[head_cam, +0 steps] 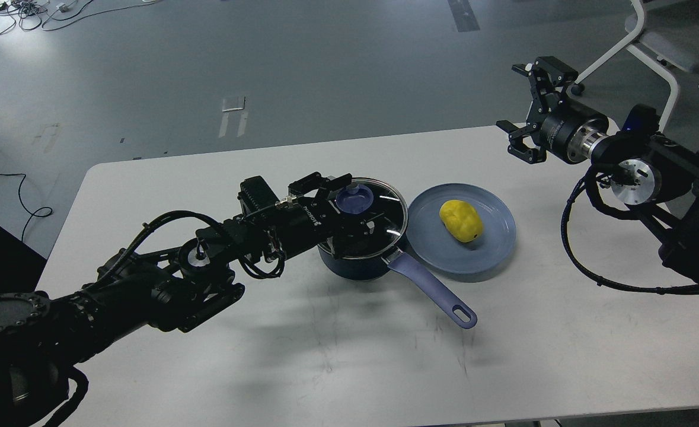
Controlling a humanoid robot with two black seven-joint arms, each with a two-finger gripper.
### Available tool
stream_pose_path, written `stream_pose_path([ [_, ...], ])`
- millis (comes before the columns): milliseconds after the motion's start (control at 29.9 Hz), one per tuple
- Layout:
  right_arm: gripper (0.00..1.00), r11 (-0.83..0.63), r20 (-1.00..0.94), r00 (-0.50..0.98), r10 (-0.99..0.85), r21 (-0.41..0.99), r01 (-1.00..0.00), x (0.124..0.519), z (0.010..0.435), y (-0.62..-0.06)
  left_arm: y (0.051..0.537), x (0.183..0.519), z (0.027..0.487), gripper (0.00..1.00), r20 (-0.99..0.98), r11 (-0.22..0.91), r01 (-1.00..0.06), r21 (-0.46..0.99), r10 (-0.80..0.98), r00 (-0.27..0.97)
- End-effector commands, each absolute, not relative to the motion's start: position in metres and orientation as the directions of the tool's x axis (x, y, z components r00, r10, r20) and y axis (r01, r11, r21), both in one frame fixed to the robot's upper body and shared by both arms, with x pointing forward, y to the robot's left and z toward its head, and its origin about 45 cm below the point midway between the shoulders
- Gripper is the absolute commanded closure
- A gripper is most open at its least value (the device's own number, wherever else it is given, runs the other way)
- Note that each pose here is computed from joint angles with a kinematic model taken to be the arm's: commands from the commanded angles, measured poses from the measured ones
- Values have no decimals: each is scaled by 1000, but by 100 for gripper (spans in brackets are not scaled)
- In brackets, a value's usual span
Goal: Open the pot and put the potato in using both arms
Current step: 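Close the left gripper on the lid knob, then lift the glass lid off the pot and set it down beside it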
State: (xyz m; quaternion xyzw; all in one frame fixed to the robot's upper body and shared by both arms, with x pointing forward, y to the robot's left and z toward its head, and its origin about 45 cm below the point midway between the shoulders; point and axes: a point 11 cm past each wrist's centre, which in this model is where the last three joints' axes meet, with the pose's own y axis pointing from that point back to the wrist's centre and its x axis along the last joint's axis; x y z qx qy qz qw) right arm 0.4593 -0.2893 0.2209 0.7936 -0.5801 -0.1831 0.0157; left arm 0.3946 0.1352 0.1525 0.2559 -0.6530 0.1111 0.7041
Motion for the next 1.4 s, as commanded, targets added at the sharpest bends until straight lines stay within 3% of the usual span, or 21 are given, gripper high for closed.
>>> stream_pose_path([
  [0, 0, -326, -271, 260, -927, 240, -914, 459, 220, -289, 139, 397, 150, 3, 975, 837, -500, 223, -187, 123],
  [401, 0, -321, -256, 257, -932, 249, -914, 458, 218, -293, 142, 401, 148, 4, 973, 823, -519, 229, -192, 125],
  [468, 0, -323, -254, 260, -932, 255, -911, 457, 217, -293, 142, 401, 148, 11, 973, 823, -520, 229, -193, 125],
  [502, 0, -322, -252, 259, -932, 255, -912, 457, 217, -293, 142, 401, 148, 21, 973, 823, -520, 229, -193, 125],
  [535, 0, -322, -252, 259, -932, 255, -912, 457, 217, -293, 142, 401, 148, 21, 973, 823, -520, 229, -193, 125],
  [602, 0, -319, -249, 257, -934, 257, -912, 457, 217, -295, 142, 402, 148, 40, 973, 823, -520, 229, -193, 123],
  [836, 0, -315, -244, 253, -936, 259, -913, 457, 217, -298, 143, 403, 149, 41, 974, 822, -521, 228, -194, 121],
  [1103, 0, -312, -243, 250, -937, 263, -913, 457, 215, -299, 140, 405, 158, 51, 978, 828, -520, 210, -178, 112],
  [1371, 0, -314, -243, 252, -937, 262, -913, 457, 216, -298, 137, 416, 226, 51, 996, 860, -505, 81, -58, 61],
])
